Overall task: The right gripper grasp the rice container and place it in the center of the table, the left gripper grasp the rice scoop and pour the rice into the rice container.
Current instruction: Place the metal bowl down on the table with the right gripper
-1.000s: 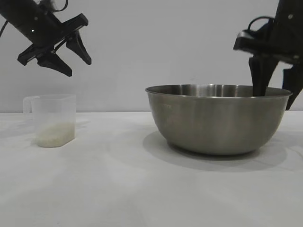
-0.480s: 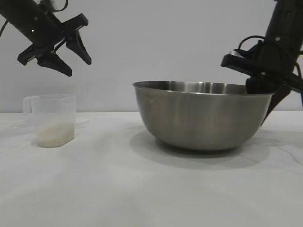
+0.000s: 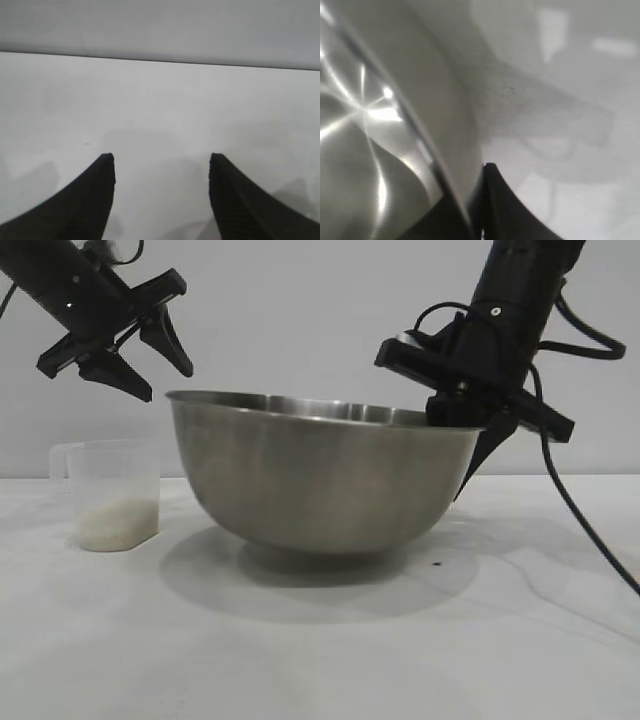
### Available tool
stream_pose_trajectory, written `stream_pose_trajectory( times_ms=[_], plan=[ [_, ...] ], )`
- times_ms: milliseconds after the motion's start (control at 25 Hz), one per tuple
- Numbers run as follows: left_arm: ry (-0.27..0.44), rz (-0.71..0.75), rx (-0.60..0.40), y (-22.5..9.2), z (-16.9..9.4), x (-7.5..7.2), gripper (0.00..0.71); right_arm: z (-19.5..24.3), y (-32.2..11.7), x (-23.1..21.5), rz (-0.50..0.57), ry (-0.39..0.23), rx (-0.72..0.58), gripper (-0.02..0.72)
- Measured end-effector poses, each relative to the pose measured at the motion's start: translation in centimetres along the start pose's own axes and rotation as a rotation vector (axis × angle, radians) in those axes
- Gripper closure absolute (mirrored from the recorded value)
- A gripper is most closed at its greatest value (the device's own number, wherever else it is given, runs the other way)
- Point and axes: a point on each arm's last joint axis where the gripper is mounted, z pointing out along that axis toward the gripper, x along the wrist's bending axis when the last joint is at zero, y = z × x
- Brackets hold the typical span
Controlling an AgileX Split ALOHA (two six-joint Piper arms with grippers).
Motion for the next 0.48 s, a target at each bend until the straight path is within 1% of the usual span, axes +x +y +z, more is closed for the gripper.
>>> stream_pose_trajectory(
  times_ms=[80,160,200,280,320,480],
  plan=[
    [-0.003,0.000,0.003,0.0,0.0,0.0,0.296,0.0,0.0,0.0,-0.001,-0.003,-0.005,0.451],
    [-0.005,0.002,0.005,0.0,0.0,0.0,0.296,0.0,0.0,-0.2,-0.010,-0.023,-0.001,0.329],
    [-0.007,0.002,0.007,-0.1,0.0,-0.1,0.296,-0.1,0.0,-0.3,-0.018,-0.036,0.006,0.270],
    [-0.007,0.002,0.007,-0.1,0.0,-0.1,0.296,-0.5,-0.1,-0.5,-0.044,-0.080,0.027,0.180],
    [-0.007,0.002,0.007,-0.1,0.0,-0.1,0.296,-0.9,0.0,-0.6,-0.063,-0.111,0.029,0.151],
    [-0.009,0.002,0.009,-0.1,0.0,-0.1,0.296,-3.7,0.7,0.1,-0.122,-0.178,-0.041,0.158]
  ],
)
